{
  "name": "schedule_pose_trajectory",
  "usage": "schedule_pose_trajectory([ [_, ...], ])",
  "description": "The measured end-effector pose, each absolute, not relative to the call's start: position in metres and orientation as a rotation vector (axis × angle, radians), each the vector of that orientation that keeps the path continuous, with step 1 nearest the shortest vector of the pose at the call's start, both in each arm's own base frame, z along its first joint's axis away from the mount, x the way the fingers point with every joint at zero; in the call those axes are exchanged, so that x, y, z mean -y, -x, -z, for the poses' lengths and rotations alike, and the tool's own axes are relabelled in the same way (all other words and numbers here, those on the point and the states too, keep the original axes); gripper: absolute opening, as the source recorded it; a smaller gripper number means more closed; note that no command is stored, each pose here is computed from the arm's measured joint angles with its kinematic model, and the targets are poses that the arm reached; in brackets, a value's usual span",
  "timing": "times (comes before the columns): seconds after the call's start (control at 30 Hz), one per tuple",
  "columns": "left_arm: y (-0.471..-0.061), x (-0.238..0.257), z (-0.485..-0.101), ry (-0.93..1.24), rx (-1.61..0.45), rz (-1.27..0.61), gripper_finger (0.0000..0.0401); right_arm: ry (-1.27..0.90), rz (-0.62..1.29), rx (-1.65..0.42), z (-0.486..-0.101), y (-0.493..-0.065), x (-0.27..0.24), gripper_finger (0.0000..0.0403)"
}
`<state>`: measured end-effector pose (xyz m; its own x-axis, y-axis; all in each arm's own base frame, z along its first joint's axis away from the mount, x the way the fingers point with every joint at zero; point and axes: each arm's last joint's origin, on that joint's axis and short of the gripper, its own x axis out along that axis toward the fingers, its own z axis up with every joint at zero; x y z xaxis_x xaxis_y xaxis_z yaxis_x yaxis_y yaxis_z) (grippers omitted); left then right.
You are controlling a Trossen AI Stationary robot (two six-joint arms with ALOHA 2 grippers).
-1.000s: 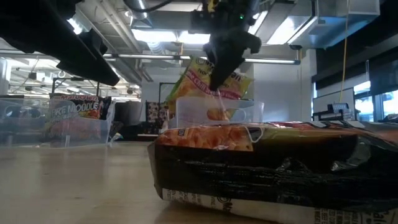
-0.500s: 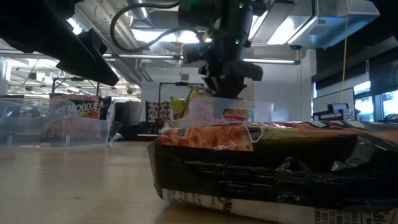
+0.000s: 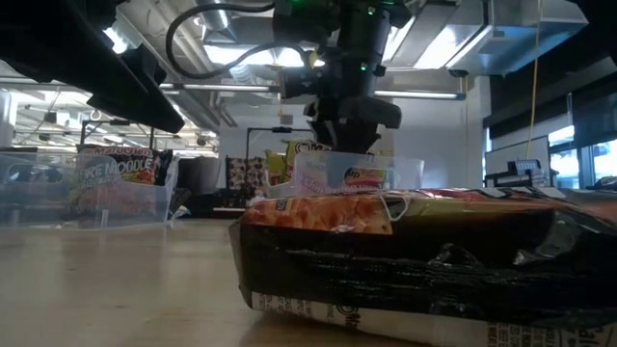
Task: Sort Maruchan noodles
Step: Put the green noodle pack into the right transparent bin
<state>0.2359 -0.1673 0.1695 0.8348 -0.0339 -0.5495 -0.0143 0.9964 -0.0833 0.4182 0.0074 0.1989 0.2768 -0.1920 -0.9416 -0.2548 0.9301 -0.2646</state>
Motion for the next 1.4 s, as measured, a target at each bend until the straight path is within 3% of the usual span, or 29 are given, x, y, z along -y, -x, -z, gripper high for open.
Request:
schedule_pose_trajectory([
  [0.17, -0.236, 0.167, -0.17, 0.077, -0.583, 0.013, 0.023, 0.421, -0.004, -1.224, -0.203, -0.425, -0.007, 0.0245],
  [0.53, -0.236, 0.167, -0.17, 0.077, -0.583, 0.013, 0.023, 0.478, 0.045, -1.157, -0.21, -0.429, -0.006, 0.0175],
  [0.73, -0.236, 0.167, -0.17, 0.076, -0.583, 0.014, 0.023, 0.445, 0.025, -1.149, -0.214, -0.427, -0.004, 0.0164],
  [1.1, -0.236, 0.168, -0.169, 0.077, -0.586, 0.02, 0.023, 0.438, 0.049, -1.112, -0.216, -0.431, -0.003, 0.0274],
  [1.4, -0.236, 0.168, -0.169, 0.074, -0.59, 0.031, 0.023, 0.432, 0.087, -1.101, -0.239, -0.423, -0.012, 0.0289],
])
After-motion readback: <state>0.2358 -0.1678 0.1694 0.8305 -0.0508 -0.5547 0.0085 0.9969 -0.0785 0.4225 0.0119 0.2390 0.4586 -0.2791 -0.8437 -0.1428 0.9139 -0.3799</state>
